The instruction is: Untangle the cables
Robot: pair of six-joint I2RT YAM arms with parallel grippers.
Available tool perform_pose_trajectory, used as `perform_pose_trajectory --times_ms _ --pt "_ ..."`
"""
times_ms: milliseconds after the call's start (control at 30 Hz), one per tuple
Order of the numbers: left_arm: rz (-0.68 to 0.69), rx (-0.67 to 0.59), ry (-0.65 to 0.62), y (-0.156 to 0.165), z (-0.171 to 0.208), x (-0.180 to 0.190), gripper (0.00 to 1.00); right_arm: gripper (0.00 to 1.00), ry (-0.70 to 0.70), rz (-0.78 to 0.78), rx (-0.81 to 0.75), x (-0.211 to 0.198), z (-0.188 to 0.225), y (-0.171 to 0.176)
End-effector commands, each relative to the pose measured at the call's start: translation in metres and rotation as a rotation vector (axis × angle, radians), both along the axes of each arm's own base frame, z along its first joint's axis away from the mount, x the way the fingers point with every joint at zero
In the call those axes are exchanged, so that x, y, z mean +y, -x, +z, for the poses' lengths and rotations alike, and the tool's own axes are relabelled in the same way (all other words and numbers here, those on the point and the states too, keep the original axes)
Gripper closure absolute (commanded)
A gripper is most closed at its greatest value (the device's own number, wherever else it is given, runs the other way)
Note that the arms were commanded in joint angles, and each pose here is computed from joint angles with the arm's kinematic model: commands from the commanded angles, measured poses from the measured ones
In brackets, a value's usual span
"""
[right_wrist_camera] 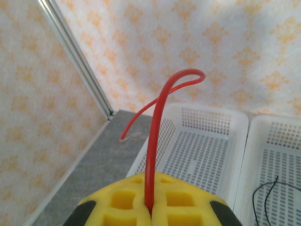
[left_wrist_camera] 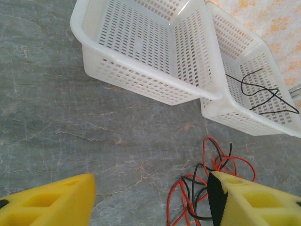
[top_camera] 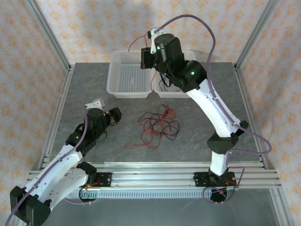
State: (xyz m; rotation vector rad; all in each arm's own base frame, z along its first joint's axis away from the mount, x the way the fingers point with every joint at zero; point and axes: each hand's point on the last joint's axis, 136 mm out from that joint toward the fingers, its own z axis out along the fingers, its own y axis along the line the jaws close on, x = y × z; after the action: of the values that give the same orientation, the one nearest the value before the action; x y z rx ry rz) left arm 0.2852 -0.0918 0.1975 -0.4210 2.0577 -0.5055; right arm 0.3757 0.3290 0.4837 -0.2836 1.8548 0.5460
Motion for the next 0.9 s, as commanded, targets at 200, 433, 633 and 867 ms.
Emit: perform_pose_trajectory --times_ms 200,433,633,867 --pt "-0.021 -0.02 0.041 0.001 -0.003 -0.012 0.35 1.0 -0.236 -0.045 -0.255 -0.019 0.098 0.007" --pt "-0.026 -0.019 0.039 0.002 -0.005 -0.015 0.35 1.0 -0.305 -0.073 -0.36 -0.02 0.124 0.002" --pt "-0.031 -0.017 0.037 0.002 -0.007 -0.018 0.35 1.0 -0.322 -0.115 -0.438 -0.02 0.135 -0.008" --pt "-0.041 -0.023 0.044 0.001 -0.005 -0.023 0.35 1.0 -0.324 -0.133 -0.513 -0.009 0.135 -0.028"
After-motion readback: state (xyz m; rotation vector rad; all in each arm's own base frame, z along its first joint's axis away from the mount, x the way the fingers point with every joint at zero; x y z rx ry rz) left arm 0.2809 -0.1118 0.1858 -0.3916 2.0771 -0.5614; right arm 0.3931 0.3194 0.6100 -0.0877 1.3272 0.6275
